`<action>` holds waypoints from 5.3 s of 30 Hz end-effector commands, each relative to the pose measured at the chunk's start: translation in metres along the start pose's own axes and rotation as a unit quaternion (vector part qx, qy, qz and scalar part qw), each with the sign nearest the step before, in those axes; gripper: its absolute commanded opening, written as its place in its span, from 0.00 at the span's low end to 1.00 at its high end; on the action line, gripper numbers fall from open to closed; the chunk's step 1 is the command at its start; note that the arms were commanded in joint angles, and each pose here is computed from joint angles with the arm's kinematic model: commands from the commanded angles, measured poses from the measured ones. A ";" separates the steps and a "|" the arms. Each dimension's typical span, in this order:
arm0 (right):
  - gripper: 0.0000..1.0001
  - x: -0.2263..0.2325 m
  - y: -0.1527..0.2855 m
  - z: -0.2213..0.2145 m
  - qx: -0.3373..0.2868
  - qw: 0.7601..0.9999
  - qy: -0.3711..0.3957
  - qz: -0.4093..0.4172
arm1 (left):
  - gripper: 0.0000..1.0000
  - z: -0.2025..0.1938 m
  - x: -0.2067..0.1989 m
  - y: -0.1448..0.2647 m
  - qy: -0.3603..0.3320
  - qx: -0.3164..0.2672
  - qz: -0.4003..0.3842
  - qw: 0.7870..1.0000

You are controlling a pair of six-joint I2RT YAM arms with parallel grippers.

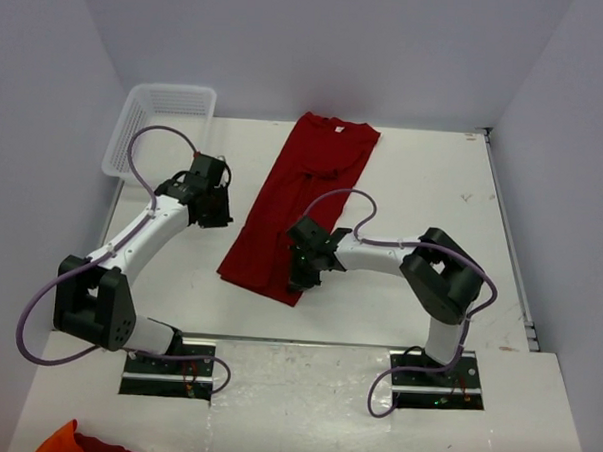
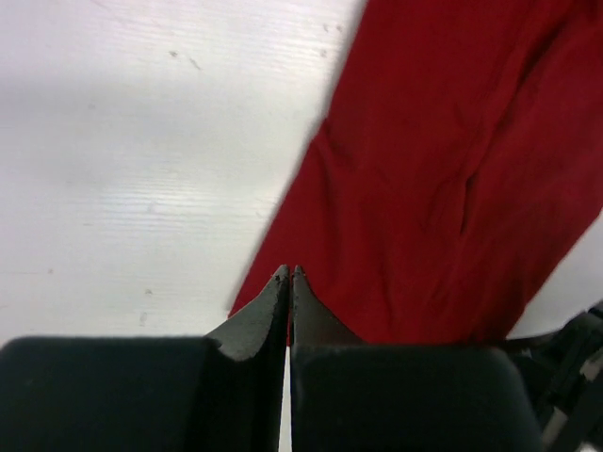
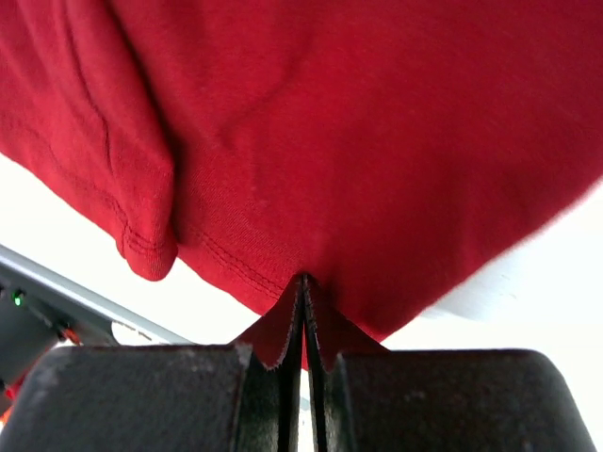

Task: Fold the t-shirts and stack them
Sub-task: Rotate the tshirt 90 degrees, then grab the bottom of the folded rectangular tshirt with both arms

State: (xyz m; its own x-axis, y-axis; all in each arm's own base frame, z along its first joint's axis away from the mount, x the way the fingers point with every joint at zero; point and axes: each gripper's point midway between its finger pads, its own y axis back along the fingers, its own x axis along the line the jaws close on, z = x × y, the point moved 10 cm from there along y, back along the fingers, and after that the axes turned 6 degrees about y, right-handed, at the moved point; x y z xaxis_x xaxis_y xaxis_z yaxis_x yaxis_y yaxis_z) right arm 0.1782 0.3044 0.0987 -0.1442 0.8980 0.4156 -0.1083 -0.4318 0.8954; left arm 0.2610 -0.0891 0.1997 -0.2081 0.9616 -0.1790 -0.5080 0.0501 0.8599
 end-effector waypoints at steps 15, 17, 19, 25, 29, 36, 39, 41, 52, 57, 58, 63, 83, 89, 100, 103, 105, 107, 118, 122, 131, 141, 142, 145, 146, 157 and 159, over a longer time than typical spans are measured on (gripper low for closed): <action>0.00 -0.116 0.017 -0.017 -0.041 0.972 -0.105 -0.204 | 0.00 -0.078 -0.037 -0.009 -0.061 0.072 -0.112 0.989; 0.00 -0.122 0.019 -0.026 -0.038 0.971 -0.114 -0.206 | 0.00 -0.080 -0.040 -0.012 -0.062 0.080 -0.115 0.988; 0.00 -0.125 0.023 -0.034 -0.040 0.972 -0.120 -0.196 | 0.00 -0.082 -0.042 -0.012 -0.065 0.085 -0.122 0.987; 0.00 -0.135 0.033 -0.069 -0.038 0.971 -0.146 -0.187 | 0.00 -0.073 -0.054 -0.010 -0.078 0.071 -0.135 0.985; 0.00 -0.133 0.040 -0.087 -0.041 0.971 -0.154 -0.177 | 0.00 -0.057 -0.070 -0.014 -0.087 0.068 -0.143 0.984; 0.00 -0.137 0.044 -0.104 -0.043 0.972 -0.144 -0.182 | 0.00 -0.064 -0.092 -0.017 -0.125 0.092 -0.181 0.971; 0.00 -0.134 0.047 -0.107 -0.046 0.973 -0.141 -0.178 | 0.00 -0.078 -0.092 -0.016 -0.144 0.104 -0.184 0.967; 0.00 -0.128 0.049 -0.109 -0.057 0.975 -0.128 -0.170 | 0.00 -0.090 -0.093 -0.013 -0.158 0.113 -0.187 0.963; 0.04 -0.098 0.091 -0.096 -0.127 0.979 -0.083 -0.137 | 0.00 -0.130 -0.078 -0.001 -0.164 0.132 -0.168 0.963; 0.07 -0.097 0.089 -0.097 -0.123 0.982 -0.075 -0.126 | 0.00 -0.152 -0.071 0.004 -0.172 0.147 -0.168 0.959; 0.08 -0.095 0.091 -0.096 -0.125 0.982 -0.071 -0.123 | 0.00 -0.156 -0.070 0.006 -0.175 0.151 -0.169 0.958; 0.33 -0.093 0.105 -0.092 -0.150 0.980 -0.062 -0.117 | 0.00 -0.159 -0.068 0.017 -0.165 0.115 -0.170 0.965; 0.46 -0.122 0.083 -0.124 -0.122 0.984 -0.112 -0.070 | 0.11 -0.175 -0.044 0.011 -0.173 0.137 -0.141 0.965; 0.41 -0.122 0.073 -0.126 -0.102 0.986 -0.117 -0.068 | 0.11 -0.176 -0.042 0.012 -0.172 0.139 -0.139 0.965; 0.00 -0.121 0.076 -0.130 -0.106 0.984 -0.127 -0.065 | 0.22 -0.179 -0.039 0.011 -0.162 0.149 -0.129 0.967; 0.00 -0.121 0.077 -0.129 -0.108 0.983 -0.127 -0.072 | 0.31 -0.181 -0.039 0.011 -0.159 0.155 -0.133 0.966; 0.00 -0.122 0.077 -0.129 -0.110 0.983 -0.126 -0.075 | 0.32 -0.184 -0.038 0.013 -0.161 0.166 -0.150 0.961; 0.00 -0.121 0.077 -0.128 -0.110 0.983 -0.124 -0.075 | 0.39 -0.185 -0.040 0.014 -0.159 0.167 -0.174 0.957; 0.00 -0.122 0.078 -0.129 -0.111 0.984 -0.122 -0.074 | 0.52 -0.203 -0.039 0.003 -0.146 0.200 -0.238 0.939; 0.00 -0.124 0.078 -0.130 -0.110 0.983 -0.123 -0.076 | 0.52 -0.206 -0.038 -0.002 -0.149 0.203 -0.237 0.938; 0.00 -0.124 0.076 -0.131 -0.107 0.984 -0.123 -0.076 | 0.51 -0.208 -0.040 -0.011 -0.154 0.206 -0.228 0.939; 0.00 -0.125 0.080 -0.131 -0.110 0.983 -0.122 -0.081 | 0.33 -0.213 -0.036 -0.015 -0.148 0.220 -0.221 0.939; 0.00 -0.125 0.079 -0.131 -0.109 0.983 -0.121 -0.083 | 0.24 -0.214 -0.035 -0.016 -0.149 0.222 -0.219 0.939; 0.00 -0.124 0.079 -0.130 -0.107 0.984 -0.118 -0.086 | 0.00 -0.216 -0.032 -0.016 -0.150 0.225 -0.212 0.939; 0.00 -0.124 0.078 -0.130 -0.107 0.984 -0.117 -0.087 | 0.00 -0.216 -0.031 -0.015 -0.148 0.224 -0.213 0.939; 0.00 -0.129 0.092 -0.135 -0.120 0.979 -0.106 -0.125 | 0.00 -0.219 -0.015 0.002 -0.123 0.216 -0.214 0.945; 0.00 -0.129 0.096 -0.136 -0.129 0.979 -0.108 -0.118 | 0.00 -0.218 -0.013 0.006 -0.124 0.214 -0.219 0.944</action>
State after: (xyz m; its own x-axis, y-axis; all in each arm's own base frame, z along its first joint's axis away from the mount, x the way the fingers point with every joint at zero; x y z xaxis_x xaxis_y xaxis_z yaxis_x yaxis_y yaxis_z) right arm 0.0549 0.1480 0.1051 0.0970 0.9416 0.3225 -0.3245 -0.2764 0.9046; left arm 0.0865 -0.1703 0.1035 0.1971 0.8326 -0.5176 -0.1192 0.5444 0.8303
